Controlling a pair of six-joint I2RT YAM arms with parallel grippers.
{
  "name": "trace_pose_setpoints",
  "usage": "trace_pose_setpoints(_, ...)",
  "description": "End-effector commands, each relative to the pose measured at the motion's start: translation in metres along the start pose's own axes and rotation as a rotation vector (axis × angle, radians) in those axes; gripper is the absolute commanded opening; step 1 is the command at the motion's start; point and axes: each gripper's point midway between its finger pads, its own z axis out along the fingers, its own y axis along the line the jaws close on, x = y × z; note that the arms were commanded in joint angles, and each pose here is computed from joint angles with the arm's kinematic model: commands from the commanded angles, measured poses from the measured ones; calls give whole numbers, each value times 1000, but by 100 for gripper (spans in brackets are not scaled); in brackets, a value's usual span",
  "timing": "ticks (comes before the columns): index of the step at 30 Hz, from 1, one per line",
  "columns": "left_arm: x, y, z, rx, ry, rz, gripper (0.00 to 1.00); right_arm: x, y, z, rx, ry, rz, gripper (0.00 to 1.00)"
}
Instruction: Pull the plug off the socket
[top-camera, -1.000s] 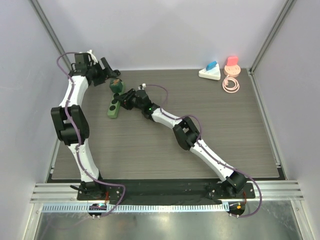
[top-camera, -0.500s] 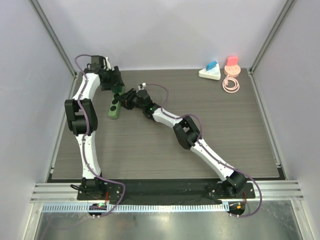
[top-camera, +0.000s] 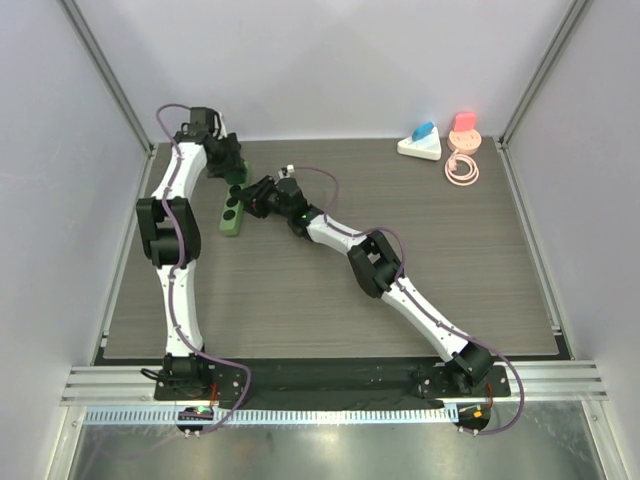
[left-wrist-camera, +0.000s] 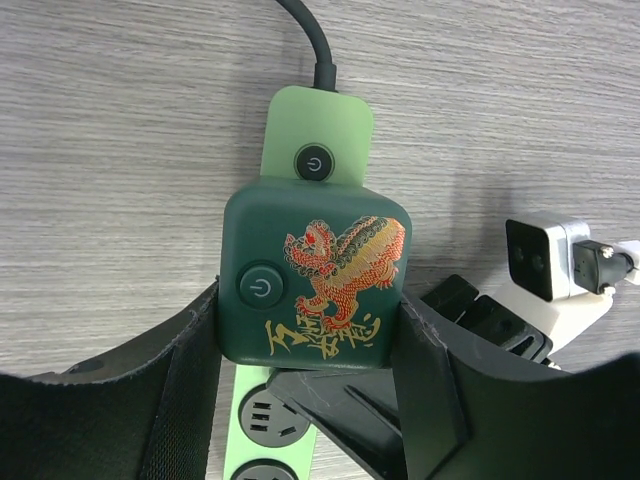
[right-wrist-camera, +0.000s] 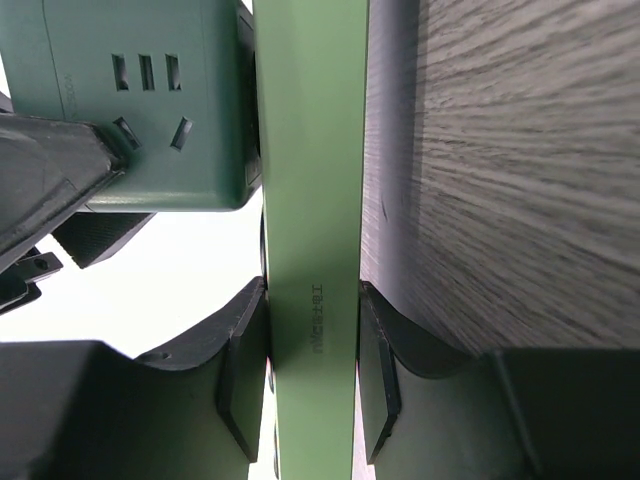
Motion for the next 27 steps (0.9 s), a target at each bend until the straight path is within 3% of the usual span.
trace_pose_setpoints(1, -10, 5, -9, -44, -19, 1, 0, -1, -80, -7, 196, -4, -18, 1)
trace_pose_setpoints(3, -10, -10, -18, 48, -22, -92, 0, -3, -78, -6, 175, -9, 18, 1)
trace_pose_setpoints(4, -15, 13, -17, 80, -53, -172, 0, -4, -75, -6, 162, -10, 54, 1)
trace_pose_setpoints(7, -32, 5, -30, 232, -97, -312, 0, -5, -65, -4, 136, -16, 58, 1)
trace_pose_setpoints(10, -40, 7, -42, 122, -153, -228, 0, -7, -66, -4, 166, -20, 26, 1)
trace_pose_setpoints(14, -41, -11, -59, -50, -226, -8, 0, -8, -74, -6, 225, -28, 0, 1)
trace_pose_setpoints(21, -52, -18, -65, -75, -175, -32, 0, -4, -96, -15, 362, -26, -57, 1)
trace_pose_setpoints(23, -73, -16, -88, -162, -259, 21, 0, -3, -96, -16, 369, -25, -50, 1)
trace_pose_setpoints(26, -67, -34, -93, -192, -313, 117, 0, -3, -88, -14, 355, -25, -29, 1)
trace_pose_setpoints(27, -79, -47, -112, -158, -385, 121, 0, -3, -85, -13, 350, -27, -26, 1)
